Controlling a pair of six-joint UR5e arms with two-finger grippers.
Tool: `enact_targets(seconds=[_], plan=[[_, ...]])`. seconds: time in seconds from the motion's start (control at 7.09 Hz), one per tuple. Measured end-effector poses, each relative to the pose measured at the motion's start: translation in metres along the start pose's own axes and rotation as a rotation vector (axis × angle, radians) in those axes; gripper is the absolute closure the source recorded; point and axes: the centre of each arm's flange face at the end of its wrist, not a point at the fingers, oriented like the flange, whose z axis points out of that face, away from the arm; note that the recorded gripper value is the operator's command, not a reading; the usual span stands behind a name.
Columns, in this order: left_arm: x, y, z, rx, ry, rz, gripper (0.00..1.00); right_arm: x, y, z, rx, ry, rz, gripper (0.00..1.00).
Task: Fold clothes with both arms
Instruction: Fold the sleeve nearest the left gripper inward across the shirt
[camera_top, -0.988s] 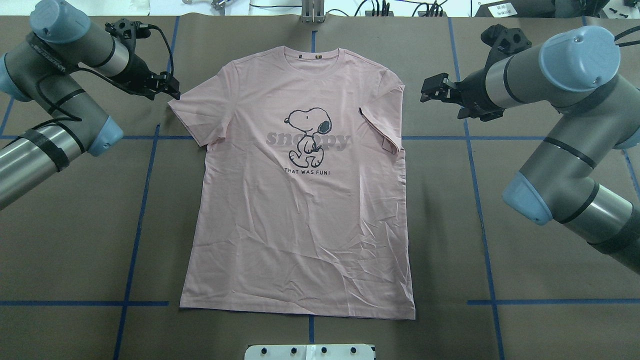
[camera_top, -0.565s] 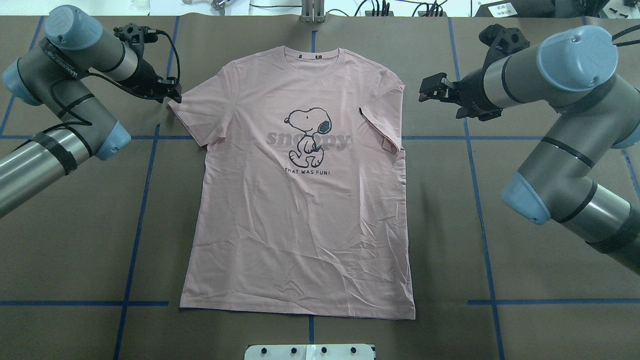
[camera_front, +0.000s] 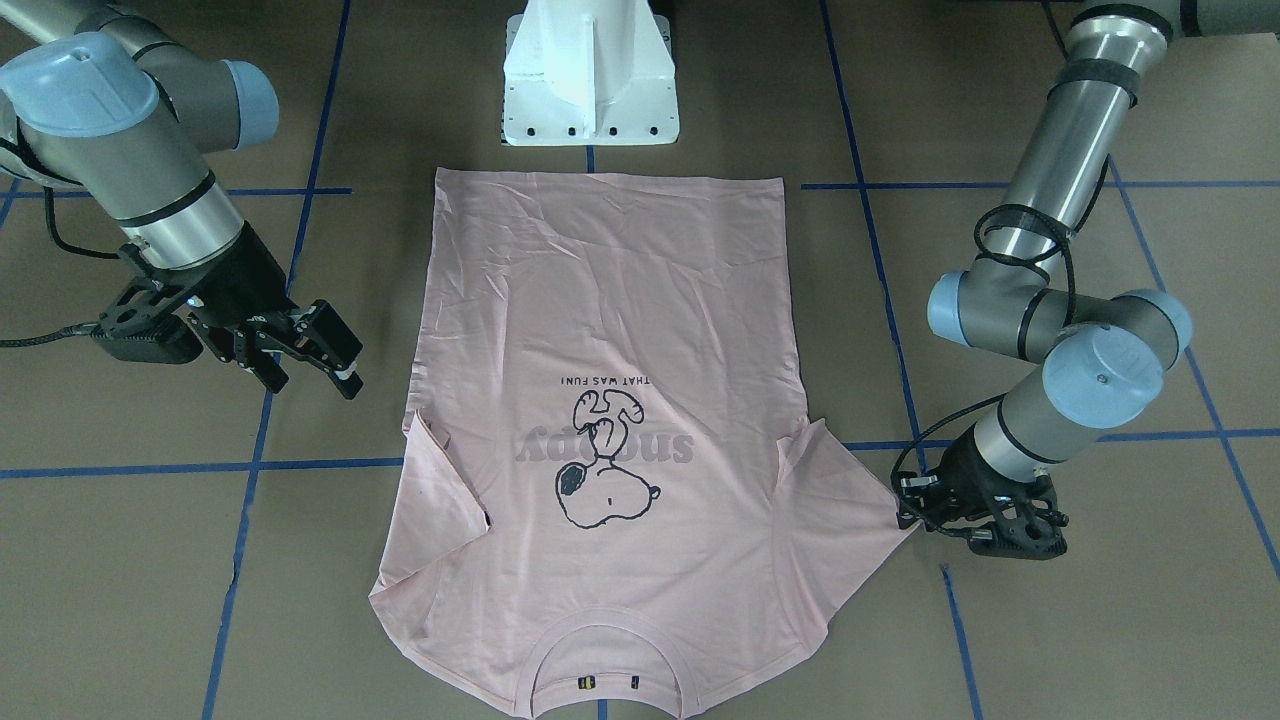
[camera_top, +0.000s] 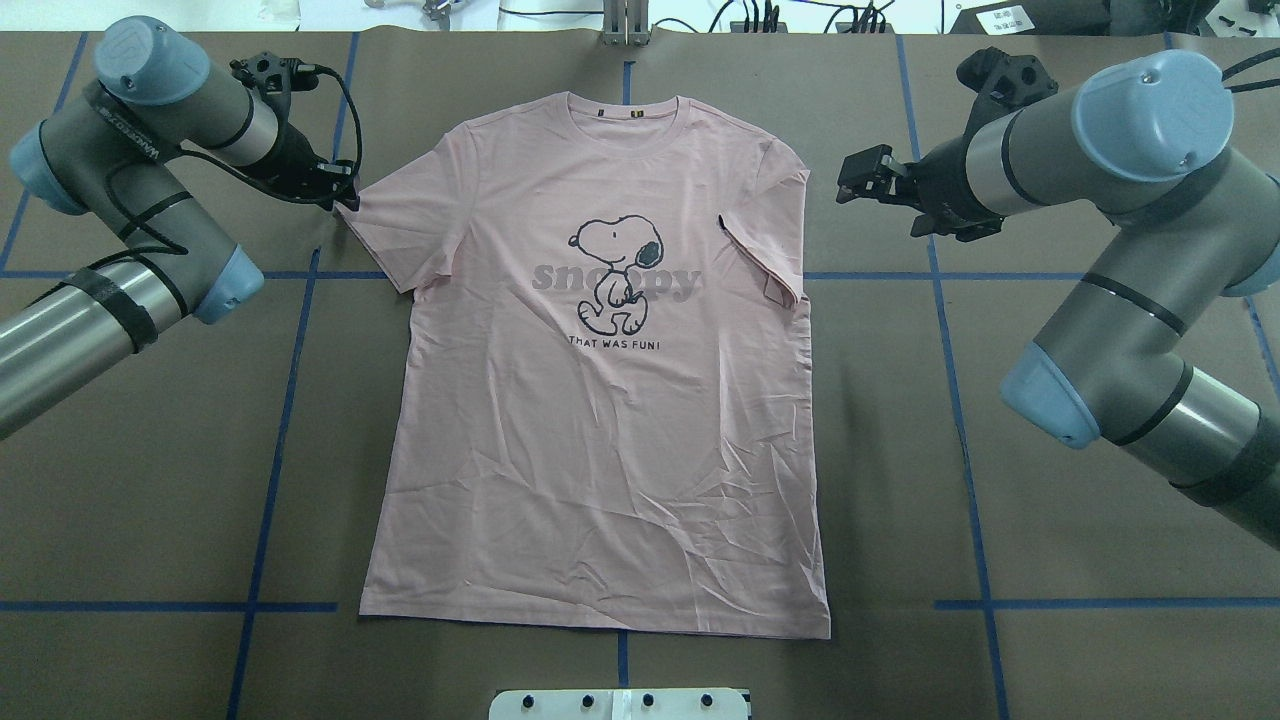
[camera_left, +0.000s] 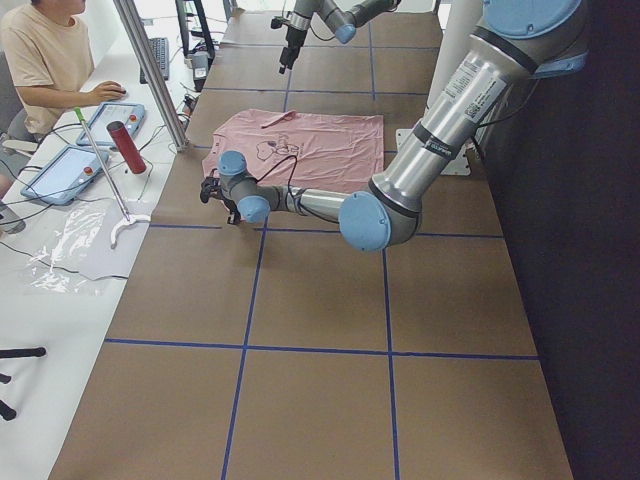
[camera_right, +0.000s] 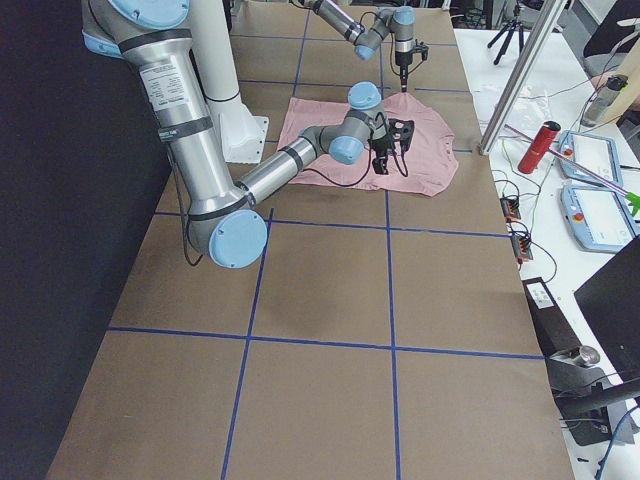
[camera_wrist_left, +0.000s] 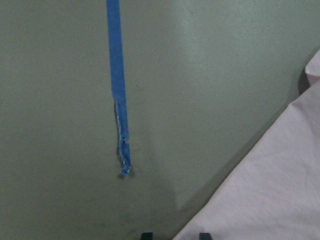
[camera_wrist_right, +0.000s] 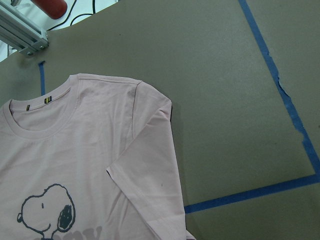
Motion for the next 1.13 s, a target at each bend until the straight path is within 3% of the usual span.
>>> enact_targets(seconds=[0.56, 1.13], plan=[[0.094, -0.025, -0.025, 0.031, 0.086, -0.175, 1.0, 0.001, 0.0, 0.005, -0.003, 0.007, 0.0, 0.0], [0.17, -0.018, -0.002, 0.109, 0.067, -0.218, 1.0, 0.002, 0.0, 0.009, -0.006, 0.012, -0.002, 0.0]])
